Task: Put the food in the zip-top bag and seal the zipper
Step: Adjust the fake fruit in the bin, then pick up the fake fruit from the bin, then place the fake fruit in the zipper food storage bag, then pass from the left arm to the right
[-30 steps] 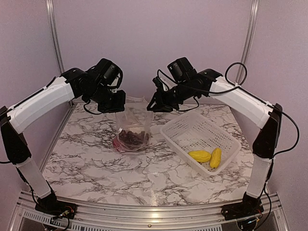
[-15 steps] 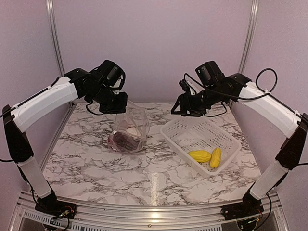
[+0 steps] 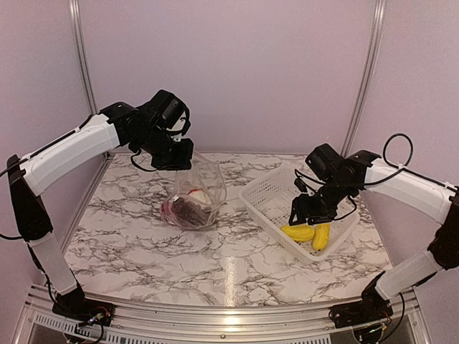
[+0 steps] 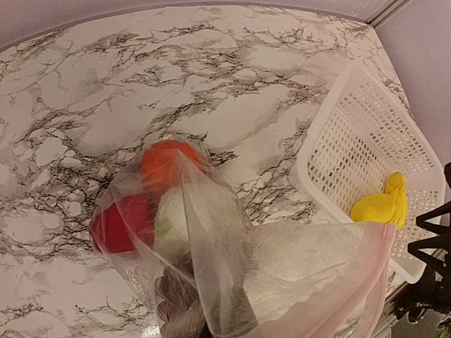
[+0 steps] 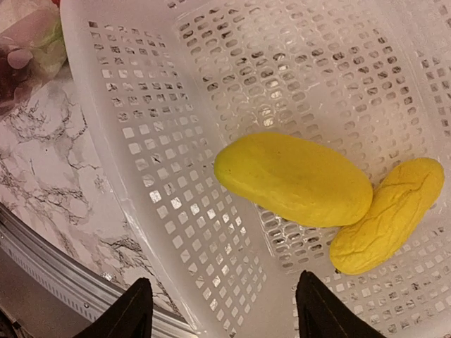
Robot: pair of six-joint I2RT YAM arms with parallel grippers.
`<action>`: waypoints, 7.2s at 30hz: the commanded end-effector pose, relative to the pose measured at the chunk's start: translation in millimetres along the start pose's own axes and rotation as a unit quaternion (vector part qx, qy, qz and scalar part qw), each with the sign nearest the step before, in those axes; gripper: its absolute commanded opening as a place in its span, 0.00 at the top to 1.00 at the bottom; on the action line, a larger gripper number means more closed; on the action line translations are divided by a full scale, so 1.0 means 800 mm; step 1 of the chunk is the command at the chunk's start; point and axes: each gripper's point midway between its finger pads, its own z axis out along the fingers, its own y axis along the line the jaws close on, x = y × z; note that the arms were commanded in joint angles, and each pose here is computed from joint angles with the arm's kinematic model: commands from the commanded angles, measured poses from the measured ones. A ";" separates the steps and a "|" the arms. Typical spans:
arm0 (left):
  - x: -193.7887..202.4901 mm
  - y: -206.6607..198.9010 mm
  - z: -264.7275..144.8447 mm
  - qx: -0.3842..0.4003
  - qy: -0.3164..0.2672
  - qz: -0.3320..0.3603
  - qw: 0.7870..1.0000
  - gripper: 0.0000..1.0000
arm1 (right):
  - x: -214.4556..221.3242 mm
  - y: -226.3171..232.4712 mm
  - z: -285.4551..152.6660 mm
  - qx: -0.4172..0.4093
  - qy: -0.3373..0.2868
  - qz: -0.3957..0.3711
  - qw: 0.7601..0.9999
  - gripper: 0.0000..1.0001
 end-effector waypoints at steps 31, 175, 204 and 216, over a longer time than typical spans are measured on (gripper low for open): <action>-0.009 -0.012 -0.014 0.026 -0.010 -0.007 1.000 0.96 | -0.096 -0.049 0.105 -0.035 -0.065 0.185 0.980 0.24; -0.025 -0.042 0.016 0.170 -0.021 -0.184 0.968 0.91 | -0.160 0.301 -0.089 -0.322 -0.218 -0.222 0.894 0.67; -0.032 -0.016 -0.007 0.146 -0.032 -0.182 0.972 0.90 | -0.161 0.234 -0.084 -0.149 -0.217 -0.166 0.950 0.38; -0.015 -0.020 -0.005 0.141 0.005 -0.115 0.983 0.88 | -0.142 0.218 0.012 -0.133 -0.125 -0.133 0.974 0.52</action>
